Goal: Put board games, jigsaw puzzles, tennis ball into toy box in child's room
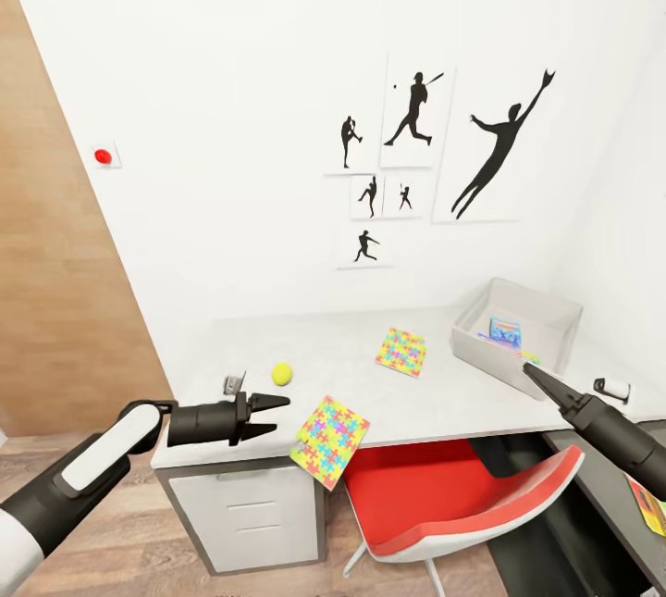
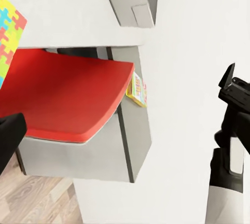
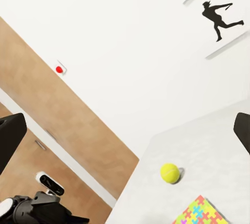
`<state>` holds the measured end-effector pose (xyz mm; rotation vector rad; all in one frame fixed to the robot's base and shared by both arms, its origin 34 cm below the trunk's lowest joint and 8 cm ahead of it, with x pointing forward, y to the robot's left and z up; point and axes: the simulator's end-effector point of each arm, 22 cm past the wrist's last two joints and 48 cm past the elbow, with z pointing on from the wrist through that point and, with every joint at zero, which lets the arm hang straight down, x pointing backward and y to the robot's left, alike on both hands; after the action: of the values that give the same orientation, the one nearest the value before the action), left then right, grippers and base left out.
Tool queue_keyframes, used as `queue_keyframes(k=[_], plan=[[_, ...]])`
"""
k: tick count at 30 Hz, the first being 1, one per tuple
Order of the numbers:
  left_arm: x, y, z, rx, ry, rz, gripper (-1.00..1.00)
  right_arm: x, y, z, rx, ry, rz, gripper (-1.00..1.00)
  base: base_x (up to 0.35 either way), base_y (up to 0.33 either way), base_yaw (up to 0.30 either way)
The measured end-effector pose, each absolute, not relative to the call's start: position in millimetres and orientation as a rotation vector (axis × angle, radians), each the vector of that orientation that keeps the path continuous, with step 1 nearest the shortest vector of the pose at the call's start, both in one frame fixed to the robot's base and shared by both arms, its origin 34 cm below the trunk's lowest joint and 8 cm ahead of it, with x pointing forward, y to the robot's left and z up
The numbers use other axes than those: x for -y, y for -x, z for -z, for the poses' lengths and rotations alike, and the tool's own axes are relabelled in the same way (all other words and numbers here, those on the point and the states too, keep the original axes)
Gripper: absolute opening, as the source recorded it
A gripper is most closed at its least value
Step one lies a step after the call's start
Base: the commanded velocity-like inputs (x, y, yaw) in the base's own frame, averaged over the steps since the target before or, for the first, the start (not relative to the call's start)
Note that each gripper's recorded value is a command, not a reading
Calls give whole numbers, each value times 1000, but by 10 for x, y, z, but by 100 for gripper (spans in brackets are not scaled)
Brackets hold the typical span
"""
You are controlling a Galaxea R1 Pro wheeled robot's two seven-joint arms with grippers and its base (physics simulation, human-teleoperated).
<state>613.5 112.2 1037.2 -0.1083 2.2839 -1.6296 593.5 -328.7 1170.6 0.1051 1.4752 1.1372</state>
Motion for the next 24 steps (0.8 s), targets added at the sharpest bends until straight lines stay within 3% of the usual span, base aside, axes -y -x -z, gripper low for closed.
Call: queue_keyframes(k=[16,24], plan=[[-1221,-6260,-10055,-2306,191,1613,100,3306,-5987,-11577,-1473,-110,-1135,100,-131,0,0],[-1206,-6290,-9974,-2303,195,1613,100,3422,-5994,-11519,-1461,-133,-1115,100,-29,0,0]])
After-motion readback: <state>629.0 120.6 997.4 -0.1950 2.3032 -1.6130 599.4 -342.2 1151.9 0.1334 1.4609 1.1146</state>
